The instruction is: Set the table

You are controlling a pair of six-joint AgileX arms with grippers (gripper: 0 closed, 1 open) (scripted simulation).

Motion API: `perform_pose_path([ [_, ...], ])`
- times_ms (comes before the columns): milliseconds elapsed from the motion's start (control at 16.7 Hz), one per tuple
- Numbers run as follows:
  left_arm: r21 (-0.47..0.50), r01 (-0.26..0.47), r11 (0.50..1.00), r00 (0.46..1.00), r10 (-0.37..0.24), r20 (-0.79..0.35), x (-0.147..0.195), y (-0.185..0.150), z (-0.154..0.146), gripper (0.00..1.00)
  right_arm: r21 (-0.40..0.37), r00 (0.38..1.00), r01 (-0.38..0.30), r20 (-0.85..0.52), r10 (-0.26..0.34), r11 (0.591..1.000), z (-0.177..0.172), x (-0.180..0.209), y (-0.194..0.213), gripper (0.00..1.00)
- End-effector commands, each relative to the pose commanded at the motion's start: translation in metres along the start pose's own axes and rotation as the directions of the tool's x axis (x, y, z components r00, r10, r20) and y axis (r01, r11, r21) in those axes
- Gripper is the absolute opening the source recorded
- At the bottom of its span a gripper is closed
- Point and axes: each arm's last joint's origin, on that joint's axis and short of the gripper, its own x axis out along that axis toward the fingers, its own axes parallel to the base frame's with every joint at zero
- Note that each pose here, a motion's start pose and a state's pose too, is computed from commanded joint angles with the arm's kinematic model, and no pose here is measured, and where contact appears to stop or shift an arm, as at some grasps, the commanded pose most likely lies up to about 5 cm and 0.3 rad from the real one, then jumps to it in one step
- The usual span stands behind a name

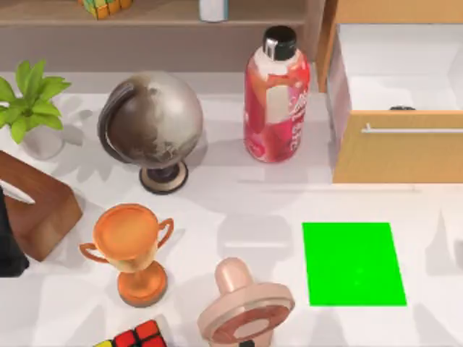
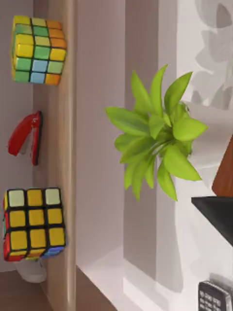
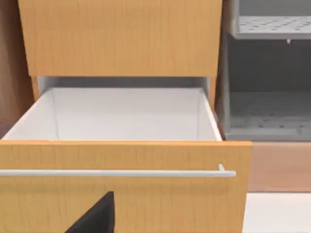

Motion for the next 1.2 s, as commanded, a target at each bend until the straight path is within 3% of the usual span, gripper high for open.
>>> perform_pose_path([
  [300,0.000,0.000,1.000,1.000,0.000,0.000,0.000,0.000,0.000,1.00,0.002,0.999,-0.015,-0.045,0.015,1.000,0.007,0.001,0.001,1.00],
  [660,0.000,0.000,1.000,1.000,0.000,0.000,0.000,0.000,0.000,1.00,0.015,0.958,-0.055,-0.282,0.057,0.998,0.055,0.019,0.008,1.00],
  [900,0.000,0.000,1.000,1.000,0.000,0.000,0.000,0.000,0.000,1.00,0.022,0.874,-0.063,-0.482,0.066,0.998,0.101,0.059,0.015,1.00],
  [1200,0.000,0.000,1.000,1.000,0.000,0.000,0.000,0.000,0.000,1.00,0.025,0.693,-0.060,-0.718,0.059,0.998,0.138,0.147,0.030,1.00],
])
